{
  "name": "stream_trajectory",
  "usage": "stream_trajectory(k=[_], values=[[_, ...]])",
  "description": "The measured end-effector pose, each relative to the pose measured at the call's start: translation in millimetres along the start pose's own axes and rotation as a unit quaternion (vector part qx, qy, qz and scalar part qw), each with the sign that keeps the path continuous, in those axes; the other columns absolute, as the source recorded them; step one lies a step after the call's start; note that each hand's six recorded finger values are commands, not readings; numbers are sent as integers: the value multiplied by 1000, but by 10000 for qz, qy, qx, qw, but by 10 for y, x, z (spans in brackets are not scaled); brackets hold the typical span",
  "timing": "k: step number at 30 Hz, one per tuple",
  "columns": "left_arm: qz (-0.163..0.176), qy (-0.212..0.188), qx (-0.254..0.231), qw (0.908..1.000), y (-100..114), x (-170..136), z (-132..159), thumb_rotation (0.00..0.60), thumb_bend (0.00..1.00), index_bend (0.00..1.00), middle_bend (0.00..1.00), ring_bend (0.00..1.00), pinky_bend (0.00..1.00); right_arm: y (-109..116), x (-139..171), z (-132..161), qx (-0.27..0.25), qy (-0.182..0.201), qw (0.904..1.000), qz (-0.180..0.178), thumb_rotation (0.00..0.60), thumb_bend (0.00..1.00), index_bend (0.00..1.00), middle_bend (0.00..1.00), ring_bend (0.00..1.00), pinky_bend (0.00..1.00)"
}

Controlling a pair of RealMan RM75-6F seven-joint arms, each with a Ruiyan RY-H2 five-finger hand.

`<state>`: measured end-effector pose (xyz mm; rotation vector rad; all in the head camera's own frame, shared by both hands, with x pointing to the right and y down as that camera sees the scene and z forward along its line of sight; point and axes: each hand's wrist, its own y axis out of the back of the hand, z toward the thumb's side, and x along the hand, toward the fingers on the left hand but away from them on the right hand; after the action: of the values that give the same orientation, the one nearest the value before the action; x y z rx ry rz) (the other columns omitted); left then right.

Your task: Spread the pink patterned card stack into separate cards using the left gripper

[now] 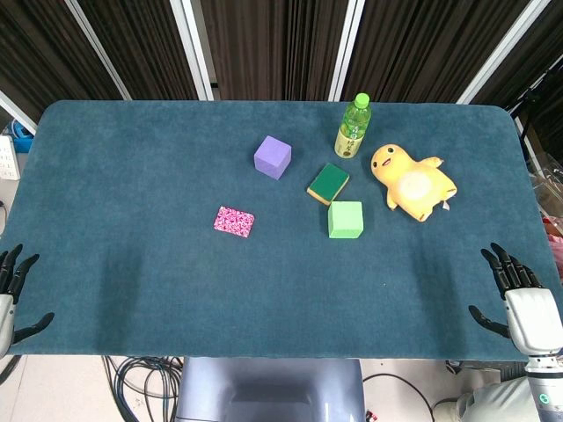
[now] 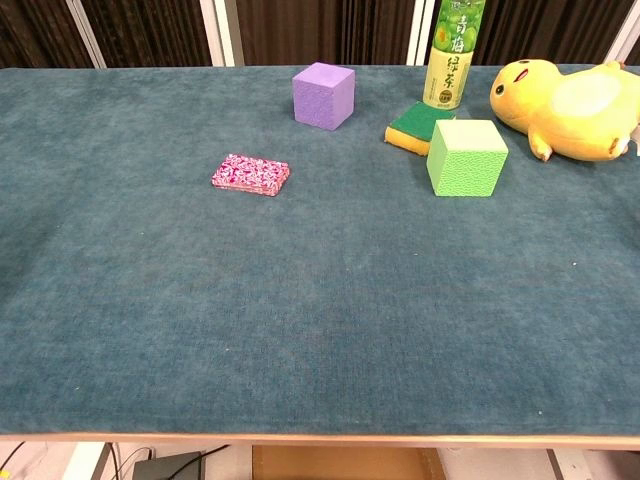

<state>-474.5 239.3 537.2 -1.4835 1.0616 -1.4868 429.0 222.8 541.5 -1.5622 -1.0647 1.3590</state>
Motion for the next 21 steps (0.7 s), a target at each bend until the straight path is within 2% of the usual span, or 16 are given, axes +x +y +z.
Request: stream_trajectory(k=[6,12,21], values=[[-82,6,-69,9999,-32,92,16,600,137,168,58,0,0,3,5,-2,-110,-51,9999,-6,600,196,70,51,126,236],[-247,-254,-162,9992,-5,417,231,600,128,172,59,0,0,2,-9,-10,-152,-82,9999,4,600,195,70,51,126,236],[-1184,-846,-93,9893,-96,1194,813,600,127,186,58,0,0,2,-20,-20,-160,-107,9998,5,600,195,70,52,126,236]])
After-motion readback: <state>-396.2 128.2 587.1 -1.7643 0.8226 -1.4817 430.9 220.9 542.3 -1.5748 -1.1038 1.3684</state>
